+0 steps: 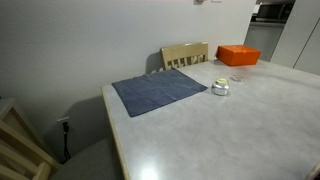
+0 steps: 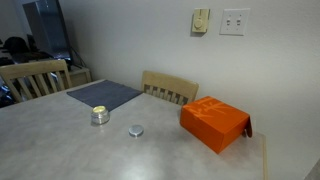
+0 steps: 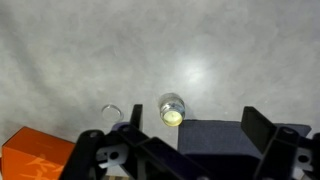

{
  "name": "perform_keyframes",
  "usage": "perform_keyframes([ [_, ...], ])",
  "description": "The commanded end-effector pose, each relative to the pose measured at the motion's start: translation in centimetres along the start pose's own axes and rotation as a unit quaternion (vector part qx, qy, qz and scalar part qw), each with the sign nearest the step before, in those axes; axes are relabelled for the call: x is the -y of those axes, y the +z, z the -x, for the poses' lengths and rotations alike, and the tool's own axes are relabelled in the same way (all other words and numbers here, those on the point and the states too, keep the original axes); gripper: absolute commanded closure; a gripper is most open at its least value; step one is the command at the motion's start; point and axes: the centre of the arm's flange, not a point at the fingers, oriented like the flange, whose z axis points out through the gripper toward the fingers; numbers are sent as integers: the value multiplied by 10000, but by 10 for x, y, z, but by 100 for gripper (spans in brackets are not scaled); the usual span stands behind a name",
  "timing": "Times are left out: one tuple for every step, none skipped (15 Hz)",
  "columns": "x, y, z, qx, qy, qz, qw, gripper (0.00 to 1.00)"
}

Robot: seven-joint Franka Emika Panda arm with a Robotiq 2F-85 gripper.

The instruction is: Put the silver lid on the silver bottle

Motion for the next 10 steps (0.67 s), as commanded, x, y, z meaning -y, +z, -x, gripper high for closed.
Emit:
perform_keyframes([
  [2,0,0,2,-20,13,10000,0],
  [1,3,-5,26,-78,-124,9999,0],
  [-4,4,-11,18,-107,-185,9998,0],
  [-17,7,-20,-37,-131,-306,9994,0],
  [-27,7,-26,-65,-130,-342,9993,0],
  [-42,7,-35,-212,-43,-307,9993,0],
  [-59,8,-44,-273,43,-312,9991,0],
  [-77,10,-52,-333,168,-368,9986,0],
  [-92,13,-58,-346,262,-472,9979,0],
  [-109,19,-65,-310,373,-588,9971,0],
])
